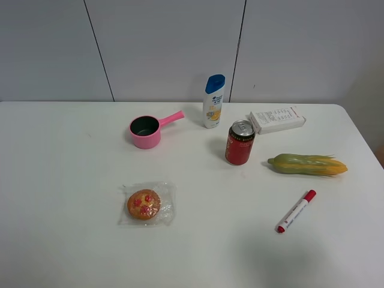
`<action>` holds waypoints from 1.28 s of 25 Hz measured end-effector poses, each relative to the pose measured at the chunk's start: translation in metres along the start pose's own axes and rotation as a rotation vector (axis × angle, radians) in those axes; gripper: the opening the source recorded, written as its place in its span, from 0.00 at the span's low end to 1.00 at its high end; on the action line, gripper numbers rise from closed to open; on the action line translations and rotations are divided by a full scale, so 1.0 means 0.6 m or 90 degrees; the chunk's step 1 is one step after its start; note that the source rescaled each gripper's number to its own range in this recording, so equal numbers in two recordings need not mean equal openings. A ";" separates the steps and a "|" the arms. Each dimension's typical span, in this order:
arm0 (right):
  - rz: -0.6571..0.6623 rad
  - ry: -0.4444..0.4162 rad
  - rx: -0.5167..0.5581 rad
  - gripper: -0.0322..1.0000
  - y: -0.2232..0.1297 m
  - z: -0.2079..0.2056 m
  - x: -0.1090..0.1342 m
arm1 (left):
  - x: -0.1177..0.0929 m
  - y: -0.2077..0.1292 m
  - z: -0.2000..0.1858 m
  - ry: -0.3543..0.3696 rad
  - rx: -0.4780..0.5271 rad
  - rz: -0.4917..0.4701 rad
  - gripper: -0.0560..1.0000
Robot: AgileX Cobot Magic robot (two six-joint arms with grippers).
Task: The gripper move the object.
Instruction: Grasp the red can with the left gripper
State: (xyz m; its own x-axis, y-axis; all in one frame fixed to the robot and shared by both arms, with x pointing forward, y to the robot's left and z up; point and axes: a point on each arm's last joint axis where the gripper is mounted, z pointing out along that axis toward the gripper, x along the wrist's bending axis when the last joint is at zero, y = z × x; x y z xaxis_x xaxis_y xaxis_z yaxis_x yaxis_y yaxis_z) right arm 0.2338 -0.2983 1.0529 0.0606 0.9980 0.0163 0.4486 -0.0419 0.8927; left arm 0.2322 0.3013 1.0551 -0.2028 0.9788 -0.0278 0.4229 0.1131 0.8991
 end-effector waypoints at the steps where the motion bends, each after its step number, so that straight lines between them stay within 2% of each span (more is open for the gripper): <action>1: 0.000 0.000 0.000 1.00 0.000 0.000 0.000 | 0.000 0.000 0.000 0.000 0.000 0.000 1.00; 25: 0.000 0.000 0.000 1.00 0.000 0.000 0.000 | -0.002 0.000 0.000 -0.007 0.000 0.004 1.00; 28: 0.000 0.000 0.000 1.00 0.000 0.000 0.000 | -0.006 0.004 0.008 -0.024 0.023 0.000 1.00; 32: 0.000 0.000 0.000 1.00 0.000 0.000 0.000 | -0.011 0.026 0.035 -0.037 0.101 0.014 1.00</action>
State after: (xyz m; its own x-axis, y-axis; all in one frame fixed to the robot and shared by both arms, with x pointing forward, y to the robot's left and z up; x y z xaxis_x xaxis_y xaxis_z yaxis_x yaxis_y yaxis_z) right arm 0.2338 -0.2983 1.0529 0.0606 0.9980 0.0163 0.4486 -0.0419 0.8927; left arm 0.2589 0.3005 1.0602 -0.1434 0.9889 -0.0385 0.5617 0.1134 0.8196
